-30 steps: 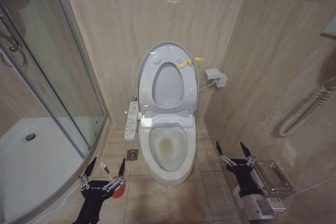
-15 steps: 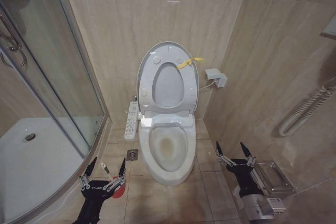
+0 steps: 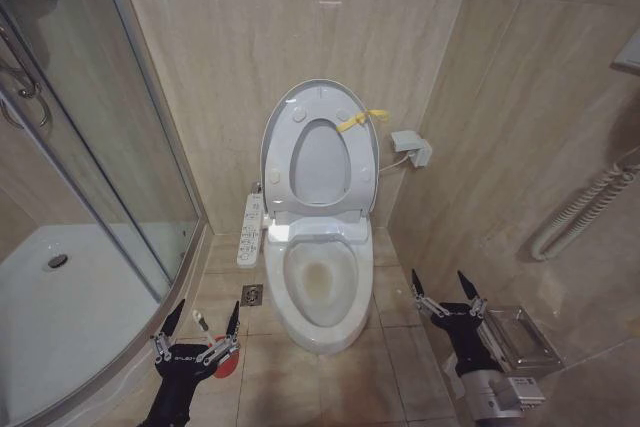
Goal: Open the toilet lid, clean the toilet bowl with a toilet brush, close the toilet lid, and flush.
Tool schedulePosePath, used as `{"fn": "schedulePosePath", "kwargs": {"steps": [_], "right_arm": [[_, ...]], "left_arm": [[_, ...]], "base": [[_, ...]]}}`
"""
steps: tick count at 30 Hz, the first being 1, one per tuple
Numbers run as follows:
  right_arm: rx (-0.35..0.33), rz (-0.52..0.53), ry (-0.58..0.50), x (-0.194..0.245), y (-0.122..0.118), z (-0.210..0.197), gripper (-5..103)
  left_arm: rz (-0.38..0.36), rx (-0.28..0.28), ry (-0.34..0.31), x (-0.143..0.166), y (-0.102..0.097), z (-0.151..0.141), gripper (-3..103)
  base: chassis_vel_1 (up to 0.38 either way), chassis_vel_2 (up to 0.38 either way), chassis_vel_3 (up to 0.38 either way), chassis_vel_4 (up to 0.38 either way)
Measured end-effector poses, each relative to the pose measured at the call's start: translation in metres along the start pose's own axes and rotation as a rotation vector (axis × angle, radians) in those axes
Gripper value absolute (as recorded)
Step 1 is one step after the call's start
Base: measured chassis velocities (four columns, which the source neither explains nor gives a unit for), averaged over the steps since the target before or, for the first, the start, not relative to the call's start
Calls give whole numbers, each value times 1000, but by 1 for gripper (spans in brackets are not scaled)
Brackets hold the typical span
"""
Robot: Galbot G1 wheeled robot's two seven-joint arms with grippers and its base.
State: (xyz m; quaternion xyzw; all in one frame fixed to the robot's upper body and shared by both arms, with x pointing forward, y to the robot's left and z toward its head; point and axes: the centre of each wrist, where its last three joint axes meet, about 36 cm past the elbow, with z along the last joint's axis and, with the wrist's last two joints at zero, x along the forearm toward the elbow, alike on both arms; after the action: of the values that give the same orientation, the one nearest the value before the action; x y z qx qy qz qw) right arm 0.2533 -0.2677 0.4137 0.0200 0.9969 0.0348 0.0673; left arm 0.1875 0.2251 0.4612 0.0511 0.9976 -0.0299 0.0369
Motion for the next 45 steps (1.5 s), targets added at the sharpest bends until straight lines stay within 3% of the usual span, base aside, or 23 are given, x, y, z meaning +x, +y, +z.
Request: {"fn": "schedulePosePath", "kwargs": {"steps": [45], "right_arm": [[0, 0, 0, 0, 0, 0, 100]], "left_arm": [[0, 0, 0, 0, 0, 0, 100]], "base": [[0, 0, 0, 0]]}}
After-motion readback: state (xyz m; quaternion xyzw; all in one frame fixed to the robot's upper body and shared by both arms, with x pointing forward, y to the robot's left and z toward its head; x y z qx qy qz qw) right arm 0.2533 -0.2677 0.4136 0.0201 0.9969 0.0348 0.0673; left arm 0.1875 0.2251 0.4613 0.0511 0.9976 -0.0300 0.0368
